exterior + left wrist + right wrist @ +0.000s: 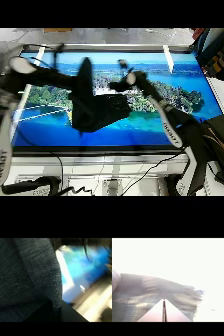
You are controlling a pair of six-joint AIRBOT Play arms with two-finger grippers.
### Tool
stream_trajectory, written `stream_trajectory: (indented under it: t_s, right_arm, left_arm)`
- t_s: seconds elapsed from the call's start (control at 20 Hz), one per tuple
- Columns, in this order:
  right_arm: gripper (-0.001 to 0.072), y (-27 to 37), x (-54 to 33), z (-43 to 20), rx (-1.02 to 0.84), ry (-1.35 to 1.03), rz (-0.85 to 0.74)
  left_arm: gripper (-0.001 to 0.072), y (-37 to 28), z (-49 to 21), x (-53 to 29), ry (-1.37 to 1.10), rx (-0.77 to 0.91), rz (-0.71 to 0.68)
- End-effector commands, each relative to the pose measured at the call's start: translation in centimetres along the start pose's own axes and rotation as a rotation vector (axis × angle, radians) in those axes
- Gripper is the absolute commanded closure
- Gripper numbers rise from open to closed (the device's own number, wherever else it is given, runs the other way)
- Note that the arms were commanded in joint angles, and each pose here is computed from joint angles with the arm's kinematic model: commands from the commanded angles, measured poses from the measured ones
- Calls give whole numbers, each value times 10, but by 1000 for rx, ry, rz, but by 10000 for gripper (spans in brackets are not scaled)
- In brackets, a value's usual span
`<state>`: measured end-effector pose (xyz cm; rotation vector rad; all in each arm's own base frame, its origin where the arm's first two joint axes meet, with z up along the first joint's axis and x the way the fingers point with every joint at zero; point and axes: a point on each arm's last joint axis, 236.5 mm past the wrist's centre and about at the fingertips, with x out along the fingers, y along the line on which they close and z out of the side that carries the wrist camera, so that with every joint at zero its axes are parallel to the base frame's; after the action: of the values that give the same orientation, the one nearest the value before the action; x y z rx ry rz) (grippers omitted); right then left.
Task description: Fold the clothes and pants, and hang the long-sleeved shirts on hangers.
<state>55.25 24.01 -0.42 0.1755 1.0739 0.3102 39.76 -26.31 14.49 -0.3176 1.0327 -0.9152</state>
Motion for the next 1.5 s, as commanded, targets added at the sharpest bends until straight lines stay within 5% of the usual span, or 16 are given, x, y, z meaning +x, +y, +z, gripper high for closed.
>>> stream_trajectory:
  t_s: [0.0,0.1,0.15,0.45,0.7,0.9,0.95,1.0,1.05,1.25,1.45]
  right_arm:
    - [662,-98,-51,23,102,-14,-102]
    - [662,-130,-71,30,93,-29,-132]
    - [662,-147,-77,27,83,-13,-148]
    - [663,-268,-123,-34,109,213,-254]
    - [662,-208,-121,-94,220,257,427]
    - [658,-154,-87,-107,402,179,695]
    - [577,-147,-74,-106,429,163,682]
    - [353,-142,-59,-107,428,156,643]
    - [45,-136,-45,-108,422,161,595]
    - [32,-117,10,-122,464,221,363]
    - [53,-53,37,-146,486,319,410]
  left_arm:
    - [571,-44,-7,92,15,2,-125]
    - [38,-50,-5,118,-12,-6,-128]
    - [2,-49,-1,120,-33,10,-120]
    - [2,-12,30,82,-128,31,-66]
    - [8,15,36,50,-137,-7,-48]
    - [8,17,32,47,-119,-13,-52]
    - [8,17,32,47,-119,-13,-53]
    - [8,17,32,47,-118,-12,-54]
    - [8,17,32,47,-118,-12,-54]
    - [8,16,32,47,-117,-12,-54]
    - [9,13,26,48,-90,-11,-67]
